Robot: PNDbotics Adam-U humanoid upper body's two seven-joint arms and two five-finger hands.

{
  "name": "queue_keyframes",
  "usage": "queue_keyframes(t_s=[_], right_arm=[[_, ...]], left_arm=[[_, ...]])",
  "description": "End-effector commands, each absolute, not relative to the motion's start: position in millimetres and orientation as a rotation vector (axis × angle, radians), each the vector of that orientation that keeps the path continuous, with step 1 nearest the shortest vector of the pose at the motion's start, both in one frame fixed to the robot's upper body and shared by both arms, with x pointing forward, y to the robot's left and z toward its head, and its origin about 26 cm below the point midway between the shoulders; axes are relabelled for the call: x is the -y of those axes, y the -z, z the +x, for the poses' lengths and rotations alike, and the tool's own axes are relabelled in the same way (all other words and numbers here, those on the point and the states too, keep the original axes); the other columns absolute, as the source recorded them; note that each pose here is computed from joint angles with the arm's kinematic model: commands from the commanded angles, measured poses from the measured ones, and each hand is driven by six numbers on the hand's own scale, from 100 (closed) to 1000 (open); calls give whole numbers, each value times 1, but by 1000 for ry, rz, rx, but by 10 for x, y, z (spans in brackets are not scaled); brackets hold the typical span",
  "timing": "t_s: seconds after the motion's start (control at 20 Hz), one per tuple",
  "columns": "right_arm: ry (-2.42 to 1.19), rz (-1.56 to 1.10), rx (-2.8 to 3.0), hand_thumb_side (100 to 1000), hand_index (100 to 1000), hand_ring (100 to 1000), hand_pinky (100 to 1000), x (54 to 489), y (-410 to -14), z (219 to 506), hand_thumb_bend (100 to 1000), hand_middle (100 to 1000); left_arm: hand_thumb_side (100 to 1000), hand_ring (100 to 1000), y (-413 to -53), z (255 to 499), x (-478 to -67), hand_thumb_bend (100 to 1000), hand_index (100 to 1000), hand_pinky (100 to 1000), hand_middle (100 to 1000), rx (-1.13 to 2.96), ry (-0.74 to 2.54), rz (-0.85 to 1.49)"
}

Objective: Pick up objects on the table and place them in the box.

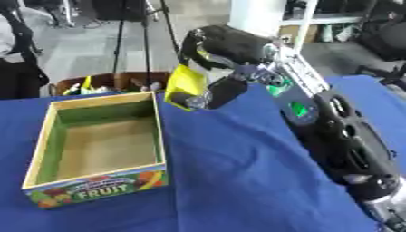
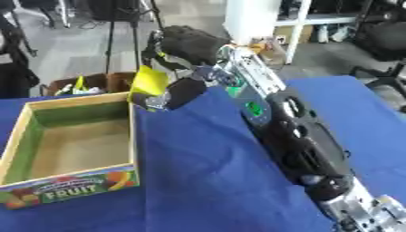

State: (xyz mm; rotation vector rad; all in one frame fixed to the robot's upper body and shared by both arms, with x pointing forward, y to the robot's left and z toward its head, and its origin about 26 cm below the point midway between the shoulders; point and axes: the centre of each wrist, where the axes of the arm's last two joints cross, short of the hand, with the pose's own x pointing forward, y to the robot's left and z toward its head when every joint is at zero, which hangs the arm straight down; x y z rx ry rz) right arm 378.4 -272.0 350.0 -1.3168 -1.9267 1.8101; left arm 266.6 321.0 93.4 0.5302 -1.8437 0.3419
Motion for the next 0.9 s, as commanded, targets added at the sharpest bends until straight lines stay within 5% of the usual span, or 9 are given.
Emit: queue_keyframes(t_s=[0.05, 0.9], right_arm=[[-1815, -1349, 1971, 761, 113, 725, 544, 2656, -3628, 3727, 100, 223], [-1925, -1320, 1997, 803, 107, 738, 530, 2321, -3572, 3812, 100, 202]], left_arm=[[660, 446, -1019, 2641, -3278, 161, 560, 295, 437, 1869, -334, 559], [658, 447, -1055, 2674, -3249, 161, 559, 295, 437, 1890, -335, 536]])
